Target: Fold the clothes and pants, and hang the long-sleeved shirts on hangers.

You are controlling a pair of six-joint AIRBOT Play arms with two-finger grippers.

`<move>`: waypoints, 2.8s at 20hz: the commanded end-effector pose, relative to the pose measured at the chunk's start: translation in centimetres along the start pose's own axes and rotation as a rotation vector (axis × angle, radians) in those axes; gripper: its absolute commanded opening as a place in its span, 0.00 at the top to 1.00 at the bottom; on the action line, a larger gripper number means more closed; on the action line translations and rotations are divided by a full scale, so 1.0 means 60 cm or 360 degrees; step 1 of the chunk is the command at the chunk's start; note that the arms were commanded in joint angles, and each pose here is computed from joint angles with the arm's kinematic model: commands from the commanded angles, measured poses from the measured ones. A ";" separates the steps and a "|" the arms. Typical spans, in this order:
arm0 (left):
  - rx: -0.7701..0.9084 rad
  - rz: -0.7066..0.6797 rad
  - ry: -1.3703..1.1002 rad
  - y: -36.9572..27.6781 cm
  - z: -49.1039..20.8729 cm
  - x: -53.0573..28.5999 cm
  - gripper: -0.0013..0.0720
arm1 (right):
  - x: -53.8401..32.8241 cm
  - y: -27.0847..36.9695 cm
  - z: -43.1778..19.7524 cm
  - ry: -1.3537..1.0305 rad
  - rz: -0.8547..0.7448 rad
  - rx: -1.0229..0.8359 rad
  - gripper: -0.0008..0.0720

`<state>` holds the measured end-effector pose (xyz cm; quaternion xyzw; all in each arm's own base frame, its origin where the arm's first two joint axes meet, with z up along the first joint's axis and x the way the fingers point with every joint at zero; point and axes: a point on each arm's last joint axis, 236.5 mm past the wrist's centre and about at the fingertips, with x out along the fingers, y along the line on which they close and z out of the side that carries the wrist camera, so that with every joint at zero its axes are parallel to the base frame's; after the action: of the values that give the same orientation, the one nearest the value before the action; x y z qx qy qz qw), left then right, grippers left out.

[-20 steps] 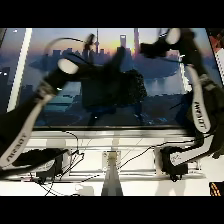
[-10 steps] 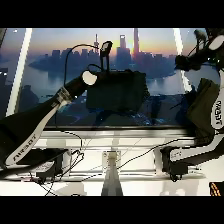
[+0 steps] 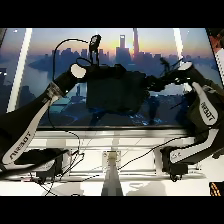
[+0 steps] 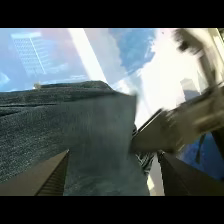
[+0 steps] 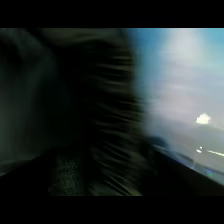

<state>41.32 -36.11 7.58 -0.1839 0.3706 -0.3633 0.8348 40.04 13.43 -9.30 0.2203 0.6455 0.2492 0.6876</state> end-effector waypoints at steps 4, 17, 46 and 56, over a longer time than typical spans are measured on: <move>-0.0001 -0.0005 0.0025 0.002 -0.004 -0.002 0.14 | 0.108 0.100 0.006 -0.0072 -0.0059 -0.0267 0.09; 0.0171 -0.0057 -0.0009 0.006 0.057 -0.124 0.14 | -0.190 0.090 0.099 -0.0672 -0.0232 -0.0312 0.96; 0.0313 -0.0100 -0.0297 -0.073 0.133 -0.247 0.13 | -0.767 -0.241 -0.367 -0.1628 -0.1410 0.1535 0.36; 0.0313 -0.0100 -0.0297 -0.073 0.133 -0.247 0.13 | -0.507 0.084 -0.030 -0.1260 -0.1023 -0.0221 0.95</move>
<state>38.43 -27.79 22.49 -0.1456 0.2485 -0.4057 0.8675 33.35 -10.54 16.27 0.1256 0.3752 -0.1668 0.9031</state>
